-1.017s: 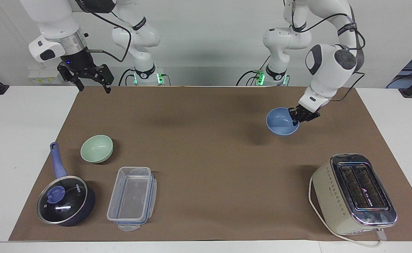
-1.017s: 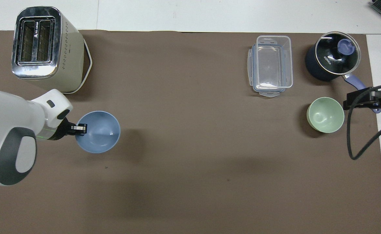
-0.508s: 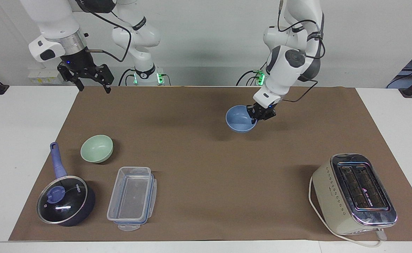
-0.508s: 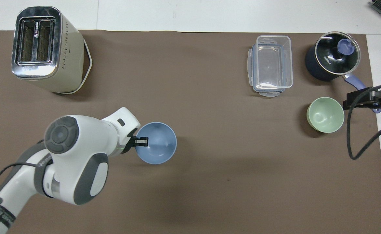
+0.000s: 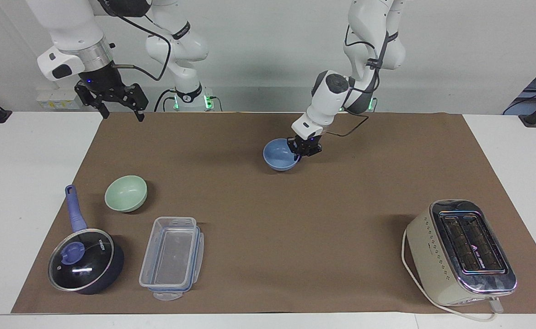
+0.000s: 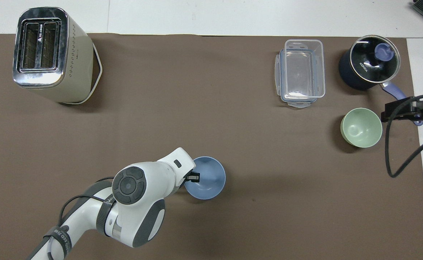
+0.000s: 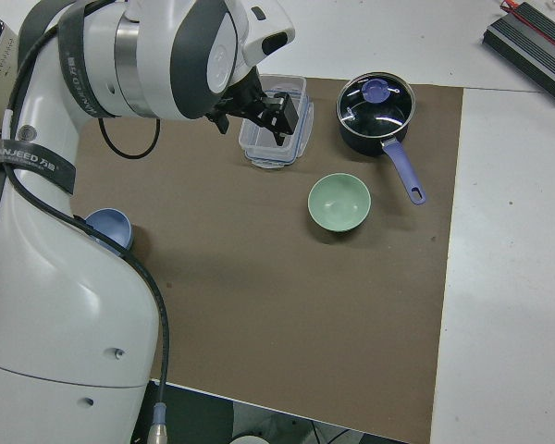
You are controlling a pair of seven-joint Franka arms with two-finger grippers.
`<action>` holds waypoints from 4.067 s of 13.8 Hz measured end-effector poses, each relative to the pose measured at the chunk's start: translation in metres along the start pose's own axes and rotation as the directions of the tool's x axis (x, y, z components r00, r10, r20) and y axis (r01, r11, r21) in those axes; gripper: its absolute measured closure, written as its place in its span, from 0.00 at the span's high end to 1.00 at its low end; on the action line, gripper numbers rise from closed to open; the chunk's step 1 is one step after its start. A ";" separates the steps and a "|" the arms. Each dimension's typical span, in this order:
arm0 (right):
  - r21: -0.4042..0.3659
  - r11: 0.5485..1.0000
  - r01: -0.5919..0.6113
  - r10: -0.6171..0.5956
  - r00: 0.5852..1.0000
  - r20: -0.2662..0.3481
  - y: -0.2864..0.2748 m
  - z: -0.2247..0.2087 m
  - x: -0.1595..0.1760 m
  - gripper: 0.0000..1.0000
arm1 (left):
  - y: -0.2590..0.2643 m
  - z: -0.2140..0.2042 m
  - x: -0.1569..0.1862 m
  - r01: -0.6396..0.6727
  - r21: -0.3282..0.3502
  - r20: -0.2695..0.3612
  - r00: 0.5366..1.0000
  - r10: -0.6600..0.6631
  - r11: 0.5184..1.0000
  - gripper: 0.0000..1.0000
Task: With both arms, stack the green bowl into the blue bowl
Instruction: 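Release the blue bowl and retract the left gripper to rest, then reach the right gripper down and grasp the green bowl rim, then carry the green bowl with the right gripper over the blue bowl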
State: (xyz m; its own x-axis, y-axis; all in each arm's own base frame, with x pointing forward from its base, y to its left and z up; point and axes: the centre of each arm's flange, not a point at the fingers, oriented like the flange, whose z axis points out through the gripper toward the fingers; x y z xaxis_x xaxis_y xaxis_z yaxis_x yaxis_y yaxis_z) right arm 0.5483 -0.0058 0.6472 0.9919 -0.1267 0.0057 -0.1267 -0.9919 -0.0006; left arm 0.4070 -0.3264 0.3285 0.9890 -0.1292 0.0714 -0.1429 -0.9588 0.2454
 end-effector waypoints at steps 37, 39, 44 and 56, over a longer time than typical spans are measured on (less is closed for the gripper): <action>-0.004 0.998 0.055 -0.055 0.998 -0.023 0.183 0.310 0.064 1.00 | -0.240 -0.337 0.129 0.058 0.213 0.103 0.991 -0.082 0.975 1.00; 0.000 0.998 0.069 -0.069 0.998 -0.011 0.182 0.316 0.061 0.96 | -0.240 -0.337 0.129 0.058 0.213 0.103 0.991 -0.082 0.975 1.00; 0.006 0.992 0.129 -0.129 0.992 0.005 0.178 0.323 0.056 0.65 | -0.240 -0.337 0.129 0.058 0.213 0.103 0.991 -0.082 0.975 1.00; 0.081 0.981 0.179 -0.182 0.983 0.034 0.130 0.282 0.049 0.04 | -0.240 -0.337 0.129 0.058 0.214 0.103 0.991 -0.082 0.975 1.00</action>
State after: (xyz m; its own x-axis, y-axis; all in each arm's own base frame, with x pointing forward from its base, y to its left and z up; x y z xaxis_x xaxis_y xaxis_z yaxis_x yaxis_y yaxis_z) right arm 0.5816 -0.1412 0.3658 0.9980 0.0558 -0.0286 0.0533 -0.9953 -0.0809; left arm 0.5562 -0.0272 0.6048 0.9959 -0.0756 -0.0492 -0.0738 -0.9966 0.0370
